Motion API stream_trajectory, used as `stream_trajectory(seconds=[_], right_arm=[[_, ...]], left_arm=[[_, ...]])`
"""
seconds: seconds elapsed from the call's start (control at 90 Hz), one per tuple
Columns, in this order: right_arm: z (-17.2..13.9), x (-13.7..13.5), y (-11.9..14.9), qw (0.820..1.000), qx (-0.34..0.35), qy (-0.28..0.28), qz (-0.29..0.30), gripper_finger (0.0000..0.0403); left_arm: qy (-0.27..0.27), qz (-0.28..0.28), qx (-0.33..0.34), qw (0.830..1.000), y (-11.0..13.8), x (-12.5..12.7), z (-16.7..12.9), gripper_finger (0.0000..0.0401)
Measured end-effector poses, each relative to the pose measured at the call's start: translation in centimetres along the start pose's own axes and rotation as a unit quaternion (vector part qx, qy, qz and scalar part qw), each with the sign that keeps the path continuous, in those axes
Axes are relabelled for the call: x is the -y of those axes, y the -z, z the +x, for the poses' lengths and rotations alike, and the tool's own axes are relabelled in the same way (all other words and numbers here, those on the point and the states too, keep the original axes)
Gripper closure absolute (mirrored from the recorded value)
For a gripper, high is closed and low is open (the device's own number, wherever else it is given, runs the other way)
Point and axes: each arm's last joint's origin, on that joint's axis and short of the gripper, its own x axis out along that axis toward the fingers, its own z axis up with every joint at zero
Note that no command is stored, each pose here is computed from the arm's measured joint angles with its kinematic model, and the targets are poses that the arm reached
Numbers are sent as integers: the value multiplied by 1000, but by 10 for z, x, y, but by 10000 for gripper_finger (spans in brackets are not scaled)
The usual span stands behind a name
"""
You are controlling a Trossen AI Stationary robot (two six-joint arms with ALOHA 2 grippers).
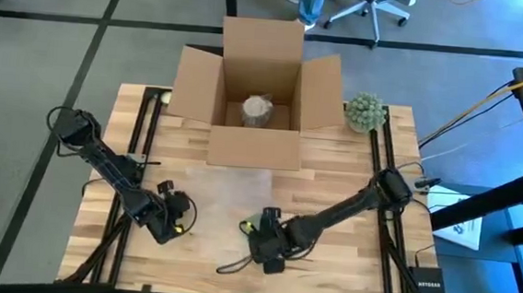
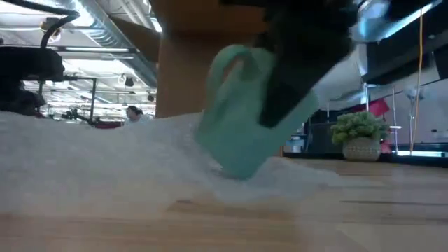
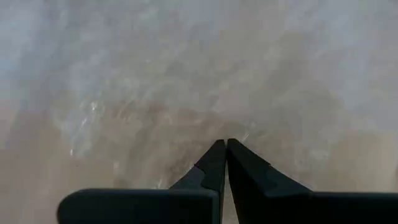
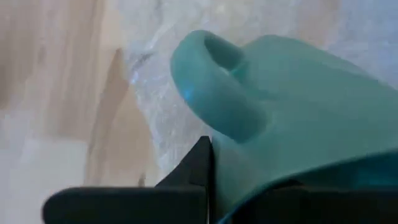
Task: Wrap mug
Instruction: Wrap the dark green mug using the transparent bubble wrap
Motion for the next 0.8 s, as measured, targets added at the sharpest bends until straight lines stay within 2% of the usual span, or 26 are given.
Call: stream_trajectory(seconds=[0.244,0.411,0.589,0.8], right_arm=[[-18,-35,22,998,-40,-47,-30,398],[-38,-45,42,994,-94,-61,-9,398],[-62,-42,62,987,-158,-17,25,398],[-72,-35,69,984,-171,38,42,398]], left_arm=[[-76,-9,-19,997,5,-16,1,401],[-137,-36,-43,989,10,-30,-2,401],[-163,-64,-33,984,7,-32,-8,401],[-165,-61,14,984,-17,-23,-35,401]])
